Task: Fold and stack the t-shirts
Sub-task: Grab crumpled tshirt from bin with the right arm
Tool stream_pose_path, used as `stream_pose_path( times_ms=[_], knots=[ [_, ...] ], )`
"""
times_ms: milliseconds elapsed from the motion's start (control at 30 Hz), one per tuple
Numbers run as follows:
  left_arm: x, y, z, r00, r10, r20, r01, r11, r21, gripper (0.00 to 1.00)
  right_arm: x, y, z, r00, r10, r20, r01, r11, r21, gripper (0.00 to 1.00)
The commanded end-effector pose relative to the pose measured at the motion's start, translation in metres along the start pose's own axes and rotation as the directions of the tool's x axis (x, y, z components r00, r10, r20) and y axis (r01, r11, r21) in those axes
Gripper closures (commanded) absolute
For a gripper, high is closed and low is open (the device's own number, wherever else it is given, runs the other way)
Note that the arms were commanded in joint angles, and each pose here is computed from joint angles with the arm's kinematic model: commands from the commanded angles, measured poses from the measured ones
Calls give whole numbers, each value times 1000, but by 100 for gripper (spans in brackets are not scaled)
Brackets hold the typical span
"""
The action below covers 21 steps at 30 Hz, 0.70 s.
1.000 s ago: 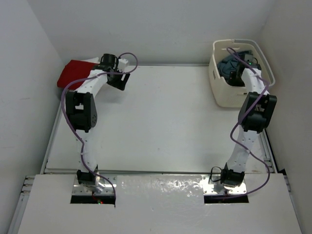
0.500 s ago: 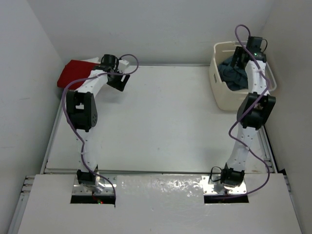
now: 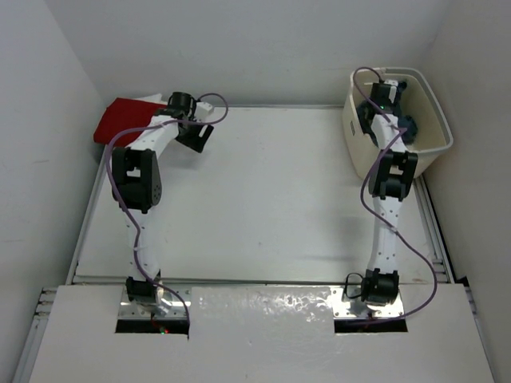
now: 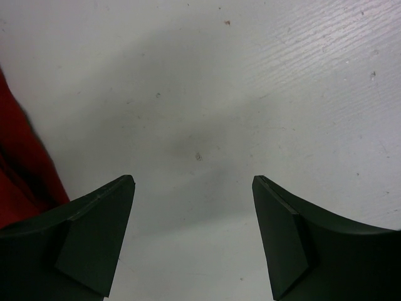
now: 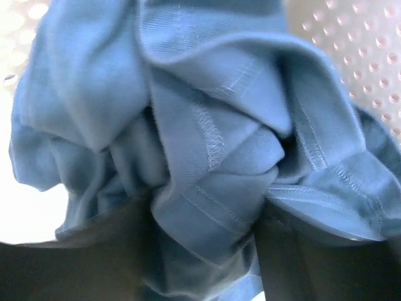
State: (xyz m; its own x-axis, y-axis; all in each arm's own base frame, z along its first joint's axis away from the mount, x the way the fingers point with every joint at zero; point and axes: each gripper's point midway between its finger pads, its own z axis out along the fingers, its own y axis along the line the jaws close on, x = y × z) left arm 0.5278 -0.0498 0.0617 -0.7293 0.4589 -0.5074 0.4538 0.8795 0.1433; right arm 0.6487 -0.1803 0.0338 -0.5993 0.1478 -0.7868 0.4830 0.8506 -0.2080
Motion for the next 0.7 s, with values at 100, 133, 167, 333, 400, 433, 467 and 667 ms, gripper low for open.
stream_pose_path(
  times_ms=[100,133,167,333,400,433,467,667],
  knots=[
    [-20,4,-5,998,-6,55,7,1000,-22,25,59,-7,-10,983,-73,-171,76,997,10,100],
    [-19,2,-2,999,-11,48,12,1000,-15,25,32,-10,-20,992,-3,-125,2,1000,-9,100],
    [-16,1,-2,999,-17,36,17,1000,-7,25,18,-10,-25,995,25,-98,-27,999,-19,100],
    [-18,-2,-10,999,-18,42,18,1000,0,25,-102,-38,-78,968,194,161,-184,980,-76,100],
    [-19,0,-14,999,-15,45,15,1000,-6,25,-159,-58,-123,922,263,284,-235,963,-129,100],
    [-18,-1,-16,999,-13,45,13,1000,-6,25,-189,-73,-153,890,296,346,-256,954,-158,100],
    [-17,-1,-17,999,-13,47,13,1000,-5,25,-206,-82,-171,869,312,383,-265,949,-172,100],
    [-42,3,-40,991,-30,127,31,1000,-1,25,-300,-108,-336,682,429,593,-209,891,-404,100]
  ],
)
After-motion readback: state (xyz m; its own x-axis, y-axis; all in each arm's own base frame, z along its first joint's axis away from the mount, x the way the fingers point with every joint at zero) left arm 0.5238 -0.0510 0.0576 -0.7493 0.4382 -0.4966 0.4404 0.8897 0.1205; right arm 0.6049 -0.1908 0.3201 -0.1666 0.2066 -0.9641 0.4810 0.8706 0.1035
